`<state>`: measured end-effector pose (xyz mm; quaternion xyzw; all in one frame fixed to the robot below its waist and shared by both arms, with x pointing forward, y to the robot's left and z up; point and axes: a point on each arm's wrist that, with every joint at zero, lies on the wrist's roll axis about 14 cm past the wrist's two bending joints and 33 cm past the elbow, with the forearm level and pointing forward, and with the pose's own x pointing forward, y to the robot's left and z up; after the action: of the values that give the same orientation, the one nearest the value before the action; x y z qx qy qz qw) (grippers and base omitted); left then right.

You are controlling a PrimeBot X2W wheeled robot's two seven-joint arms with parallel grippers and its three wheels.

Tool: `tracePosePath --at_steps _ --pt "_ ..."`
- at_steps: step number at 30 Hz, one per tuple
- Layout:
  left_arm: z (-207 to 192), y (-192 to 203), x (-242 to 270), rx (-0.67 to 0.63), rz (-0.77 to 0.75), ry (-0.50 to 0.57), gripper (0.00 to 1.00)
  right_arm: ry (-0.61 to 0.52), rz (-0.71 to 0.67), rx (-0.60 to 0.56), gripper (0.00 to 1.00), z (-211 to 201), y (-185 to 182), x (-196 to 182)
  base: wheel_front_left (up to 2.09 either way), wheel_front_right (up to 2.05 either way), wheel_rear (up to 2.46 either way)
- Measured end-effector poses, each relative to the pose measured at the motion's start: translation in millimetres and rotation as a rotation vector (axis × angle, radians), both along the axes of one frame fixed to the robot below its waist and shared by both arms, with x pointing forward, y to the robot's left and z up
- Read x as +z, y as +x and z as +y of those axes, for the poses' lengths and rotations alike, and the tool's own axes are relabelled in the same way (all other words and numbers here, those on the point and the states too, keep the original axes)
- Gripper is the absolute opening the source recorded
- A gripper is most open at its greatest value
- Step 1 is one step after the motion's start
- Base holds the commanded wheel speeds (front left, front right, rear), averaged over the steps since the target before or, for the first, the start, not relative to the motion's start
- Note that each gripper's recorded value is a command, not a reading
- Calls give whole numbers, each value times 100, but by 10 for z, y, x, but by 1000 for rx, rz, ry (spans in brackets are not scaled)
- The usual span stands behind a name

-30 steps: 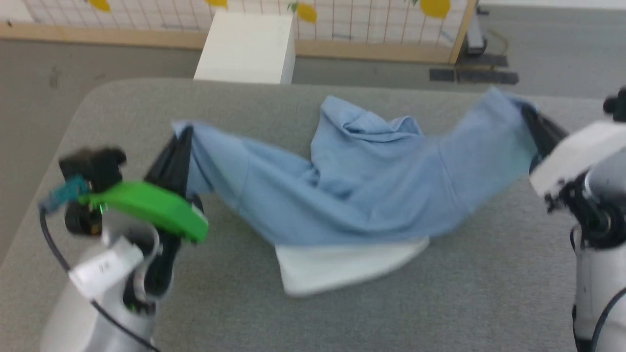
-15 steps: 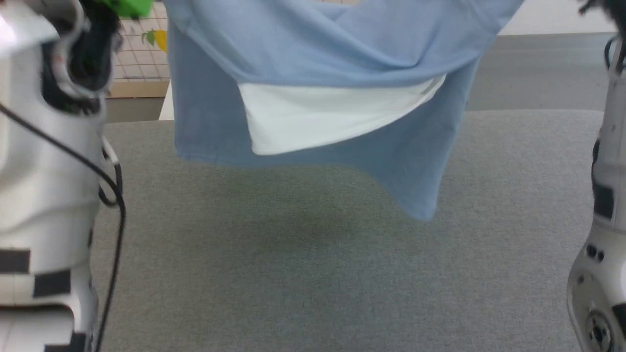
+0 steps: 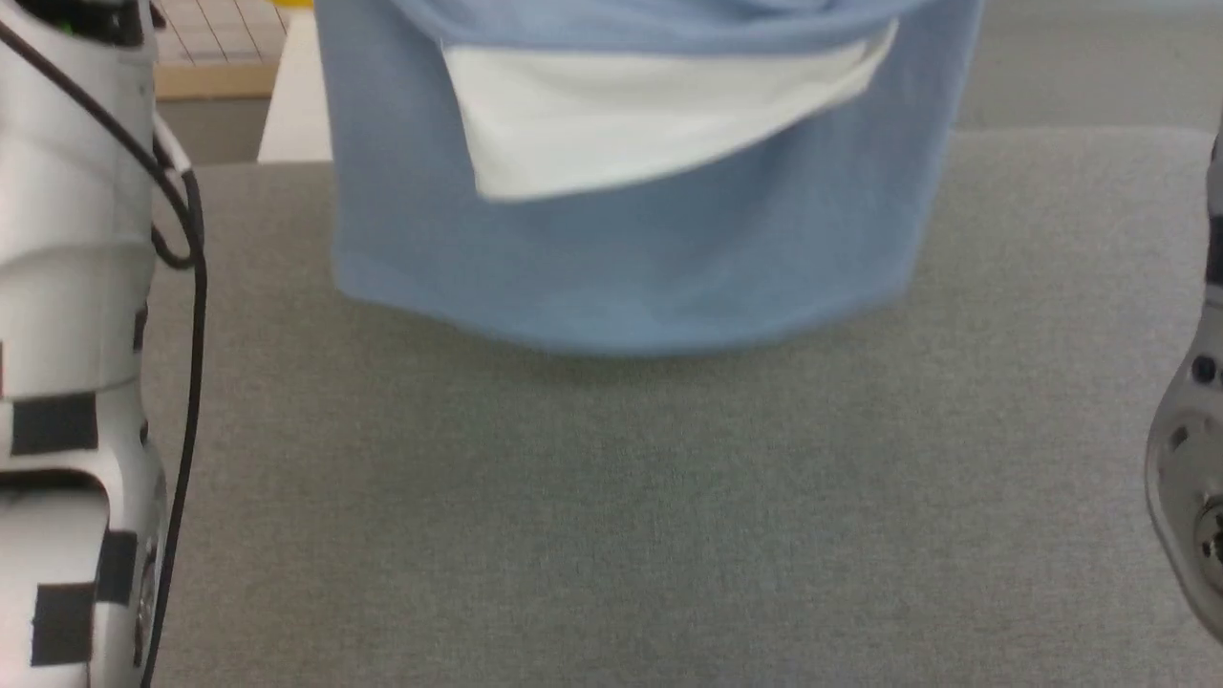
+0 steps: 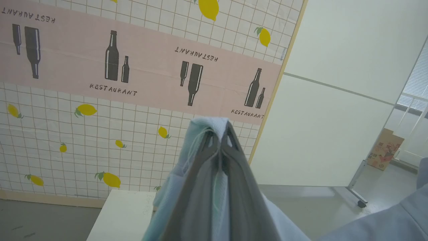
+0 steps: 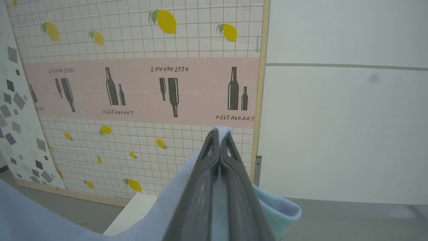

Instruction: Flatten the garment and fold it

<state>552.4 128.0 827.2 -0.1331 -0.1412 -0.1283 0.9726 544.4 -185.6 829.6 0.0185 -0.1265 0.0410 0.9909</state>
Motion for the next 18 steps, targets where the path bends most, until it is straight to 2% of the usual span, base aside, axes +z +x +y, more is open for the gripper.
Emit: tracePosePath --at_steps 7,11,18 --pt "24 446 83 28 -121 -87 0 -25 -37 -96 0 -230 483 -59 0 0 0" --pt "-32 728 -117 15 -125 -128 0 -32 -12 -135 0 -328 781 -280 0 0 0" --pt "-11 1258 -1087 12 35 -152 0 -29 132 -137 0 -336 1328 -1209 0 0 0"
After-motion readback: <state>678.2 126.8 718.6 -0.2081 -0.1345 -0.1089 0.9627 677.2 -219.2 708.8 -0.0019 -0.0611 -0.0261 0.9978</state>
